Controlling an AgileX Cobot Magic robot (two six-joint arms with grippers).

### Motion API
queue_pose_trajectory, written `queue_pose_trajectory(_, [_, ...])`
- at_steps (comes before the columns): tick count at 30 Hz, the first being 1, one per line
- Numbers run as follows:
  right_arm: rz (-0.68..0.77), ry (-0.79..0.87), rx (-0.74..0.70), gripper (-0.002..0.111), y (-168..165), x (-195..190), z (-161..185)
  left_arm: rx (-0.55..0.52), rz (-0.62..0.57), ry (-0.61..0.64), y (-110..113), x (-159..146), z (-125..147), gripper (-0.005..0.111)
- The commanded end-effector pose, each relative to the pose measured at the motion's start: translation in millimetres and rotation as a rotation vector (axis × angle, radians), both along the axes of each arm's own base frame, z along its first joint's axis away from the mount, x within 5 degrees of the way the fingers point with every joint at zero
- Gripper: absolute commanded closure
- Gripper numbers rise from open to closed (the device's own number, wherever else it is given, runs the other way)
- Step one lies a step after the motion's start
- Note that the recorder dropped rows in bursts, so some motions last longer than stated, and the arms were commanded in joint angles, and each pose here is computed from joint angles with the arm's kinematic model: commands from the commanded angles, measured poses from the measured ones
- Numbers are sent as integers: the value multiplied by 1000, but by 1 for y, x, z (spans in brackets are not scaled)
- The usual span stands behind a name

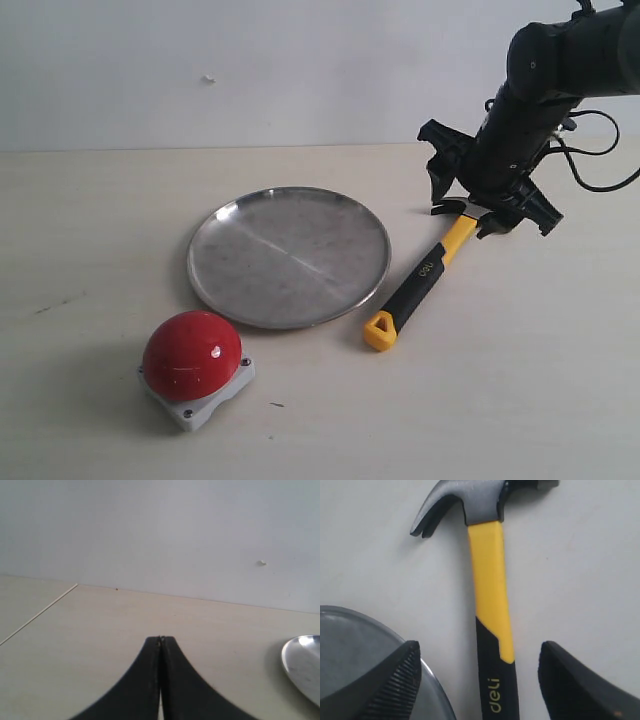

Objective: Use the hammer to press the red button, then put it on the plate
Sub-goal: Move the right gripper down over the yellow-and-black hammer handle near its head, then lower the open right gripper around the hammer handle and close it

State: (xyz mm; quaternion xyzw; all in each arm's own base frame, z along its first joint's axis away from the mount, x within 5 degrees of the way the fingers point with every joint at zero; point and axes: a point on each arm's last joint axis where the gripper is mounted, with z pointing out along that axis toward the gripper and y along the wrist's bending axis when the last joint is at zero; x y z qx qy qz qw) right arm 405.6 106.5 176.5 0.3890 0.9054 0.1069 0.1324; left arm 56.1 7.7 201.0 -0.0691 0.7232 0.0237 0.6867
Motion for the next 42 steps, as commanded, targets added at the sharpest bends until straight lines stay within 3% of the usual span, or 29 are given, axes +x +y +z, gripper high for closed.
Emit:
queue_pose_trajectory(1, [14, -49, -14, 43, -1, 5, 3, -9, 1, -4, 0, 0, -1, 107])
queue_pose_trajectory(13, [-99, -56, 2, 47, -21, 11, 4, -9, 1, -4, 0, 0, -1, 107])
queue_pose_trajectory(18, [-47, -36, -27, 47, -24, 23, 8, -9, 1, -4, 0, 0, -1, 107])
queue_pose_trajectory(26, [-33, 139, -46, 47, -19, 38, -7, -9, 1, -4, 0, 0, -1, 107])
queue_pose_trajectory(42, [-39, 167, -15, 46, -24, 62, -31, -9, 1, -4, 0, 0, -1, 107])
